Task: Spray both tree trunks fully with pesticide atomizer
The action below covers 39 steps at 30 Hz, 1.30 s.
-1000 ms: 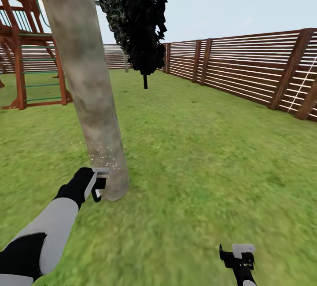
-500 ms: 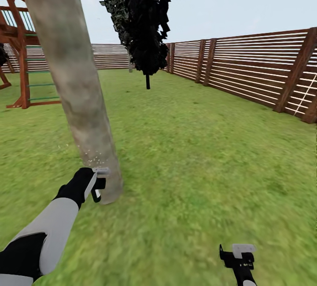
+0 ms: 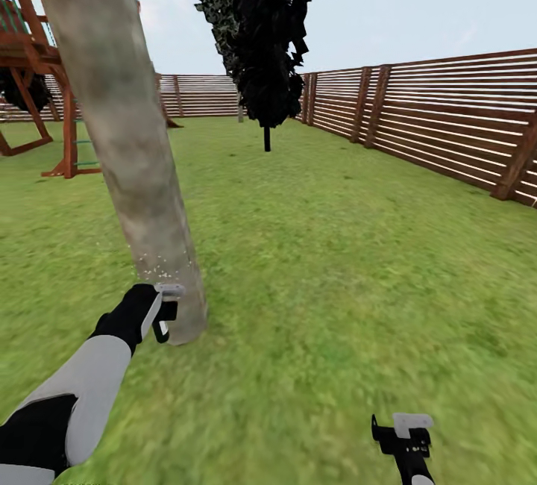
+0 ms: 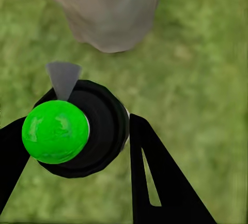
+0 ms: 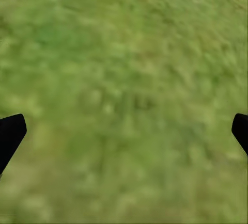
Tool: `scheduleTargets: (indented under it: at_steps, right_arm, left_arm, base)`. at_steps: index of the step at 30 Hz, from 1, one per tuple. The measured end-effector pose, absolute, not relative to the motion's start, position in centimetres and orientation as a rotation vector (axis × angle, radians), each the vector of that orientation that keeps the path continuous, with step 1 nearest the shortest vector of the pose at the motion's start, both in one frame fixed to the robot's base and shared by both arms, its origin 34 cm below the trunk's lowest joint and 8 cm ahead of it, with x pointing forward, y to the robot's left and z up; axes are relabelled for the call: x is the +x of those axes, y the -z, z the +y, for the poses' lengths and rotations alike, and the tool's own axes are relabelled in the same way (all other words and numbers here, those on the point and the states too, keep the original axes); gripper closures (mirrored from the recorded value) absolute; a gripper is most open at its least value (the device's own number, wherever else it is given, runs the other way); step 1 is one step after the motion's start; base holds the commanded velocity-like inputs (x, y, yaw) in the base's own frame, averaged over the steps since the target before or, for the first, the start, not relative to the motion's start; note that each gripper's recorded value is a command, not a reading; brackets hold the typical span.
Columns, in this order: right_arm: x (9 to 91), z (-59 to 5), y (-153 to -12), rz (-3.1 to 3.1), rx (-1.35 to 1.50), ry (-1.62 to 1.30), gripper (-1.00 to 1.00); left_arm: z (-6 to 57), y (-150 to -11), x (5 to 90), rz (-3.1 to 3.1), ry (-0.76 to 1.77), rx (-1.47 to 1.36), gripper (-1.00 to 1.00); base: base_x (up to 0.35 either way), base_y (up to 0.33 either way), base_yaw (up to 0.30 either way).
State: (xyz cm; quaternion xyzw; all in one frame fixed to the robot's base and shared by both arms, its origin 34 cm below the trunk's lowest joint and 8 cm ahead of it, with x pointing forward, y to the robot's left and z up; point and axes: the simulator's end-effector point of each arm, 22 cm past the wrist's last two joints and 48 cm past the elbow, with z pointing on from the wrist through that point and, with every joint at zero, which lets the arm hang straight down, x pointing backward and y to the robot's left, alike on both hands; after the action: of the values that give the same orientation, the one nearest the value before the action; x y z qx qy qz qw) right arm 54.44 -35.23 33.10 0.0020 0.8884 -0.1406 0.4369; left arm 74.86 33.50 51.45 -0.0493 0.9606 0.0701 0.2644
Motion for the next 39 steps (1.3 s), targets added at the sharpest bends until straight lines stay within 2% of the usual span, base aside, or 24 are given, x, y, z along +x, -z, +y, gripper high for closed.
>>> scheduleTargets:
  at_steps: [5,9,18,32,34,37,39]
  right_arm:
    - [54.4,-35.2,-33.1,2.21,0.005,0.35,-1.0]
    - [54.4,-35.2,-33.1,2.21,0.005,0.35,-1.0]
    - [54.4,-35.2,-33.1,2.21,0.004,0.35,-1.0]
    - [54.4,-35.2,-33.1,2.21,0.005,0.35,-1.0]
    - [54.4,-35.2,-33.1,2.21,0.005,0.35,-1.0]
    - [54.4,-35.2,-33.1,2.21,0.004,0.349,-1.0]
    - [54.4,-35.2,-33.1,2.21,0.005,0.349,-1.0]
  left_arm:
    - [33.6,-52.6,75.6,2.571,-0.189,-0.137,1.0]
    - [33.5,-52.8,75.7,2.563,-0.19,-0.134,1.0]
    - [33.3,-52.7,75.7,2.563,-0.19,-0.13,1.0]
    - [33.5,-52.3,75.4,2.572,-0.193,-0.133,1.0]
    - [34.4,-52.1,75.1,2.578,-0.212,-0.141,1.0]
    - [39.2,-50.0,72.3,2.612,-0.319,-0.192,1.0]
    - [39.7,-48.6,70.9,2.632,-0.315,-0.214,1.0]
  base:
    - [0.239,-0.187,0.264]
    - [0.183,-0.21,0.046]
    - [0.008,-0.272,0.014]
    - [0.016,-0.274,0.155]
    - [0.128,-0.276,0.008]
    - [0.139,-0.274,0.002]
    - [0.153,-0.269,0.0]
